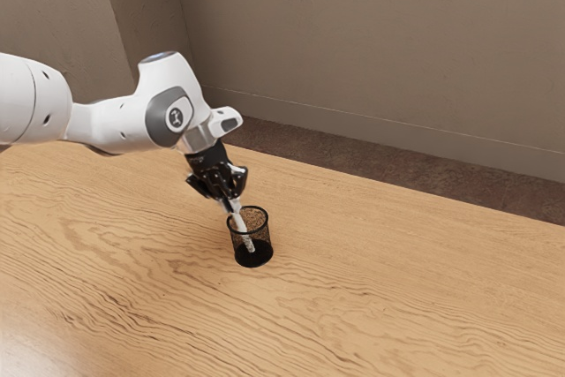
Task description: Take the marker out of the pen holder and place it to the left of the pen holder.
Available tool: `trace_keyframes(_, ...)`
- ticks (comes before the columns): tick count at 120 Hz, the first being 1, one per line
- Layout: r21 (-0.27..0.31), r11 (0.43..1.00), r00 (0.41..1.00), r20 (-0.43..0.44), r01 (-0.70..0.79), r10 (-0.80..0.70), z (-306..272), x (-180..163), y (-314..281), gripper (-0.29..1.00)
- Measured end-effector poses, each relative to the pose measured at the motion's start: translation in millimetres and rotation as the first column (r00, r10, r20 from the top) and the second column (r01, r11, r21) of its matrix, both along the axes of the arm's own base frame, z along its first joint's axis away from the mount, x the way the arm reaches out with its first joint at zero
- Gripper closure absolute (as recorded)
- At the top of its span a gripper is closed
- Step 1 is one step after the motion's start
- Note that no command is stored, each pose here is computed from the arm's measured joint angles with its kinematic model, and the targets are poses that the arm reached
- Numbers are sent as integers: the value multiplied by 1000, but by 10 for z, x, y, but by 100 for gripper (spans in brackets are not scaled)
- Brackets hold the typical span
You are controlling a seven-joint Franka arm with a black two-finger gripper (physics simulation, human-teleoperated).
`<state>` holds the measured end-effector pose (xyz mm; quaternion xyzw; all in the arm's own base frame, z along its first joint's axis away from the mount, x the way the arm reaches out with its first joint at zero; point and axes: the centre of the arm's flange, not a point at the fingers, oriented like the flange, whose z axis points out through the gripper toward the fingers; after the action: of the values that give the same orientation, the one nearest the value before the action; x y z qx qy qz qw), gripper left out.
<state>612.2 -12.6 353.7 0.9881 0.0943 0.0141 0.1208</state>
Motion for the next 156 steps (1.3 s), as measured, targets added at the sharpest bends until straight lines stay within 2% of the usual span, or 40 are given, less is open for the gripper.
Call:
trace_keyframes(17, 6, 1000, 1000, 18, 20, -20, 187, 80, -57, 73)
trace_keyframes(32, 56, 996, 997, 29, 74, -75, 705, 221, -61, 75)
trace_keyframes(44, 117, 986, 993, -22, 121, -119, 1205, 200, 14, 77)
trace_keyframes(55, 178, 971, 981, -134, 161, -139, 1388, 123, 114, 77)
trace_keyframes(68, 202, 963, 934, -344, 177, -99, 1113, -26, 364, 78)
trace_keyframes(81, 199, 963, 846, -531, 182, -50, 670, -121, 552, 78)
trace_keyframes(95, 194, 965, 756, -654, 178, -8, 201, 123, 671, 78)
trace_keyframes(114, 207, 963, 687, -726, 174, 32, -185, 416, 749, 78)
trace_keyframes(141, 224, 960, 610, -788, 168, 77, -392, 386, 855, 78)
trace_keyframes(156, 221, 962, 593, -800, 159, 86, -417, 370, 856, 50)
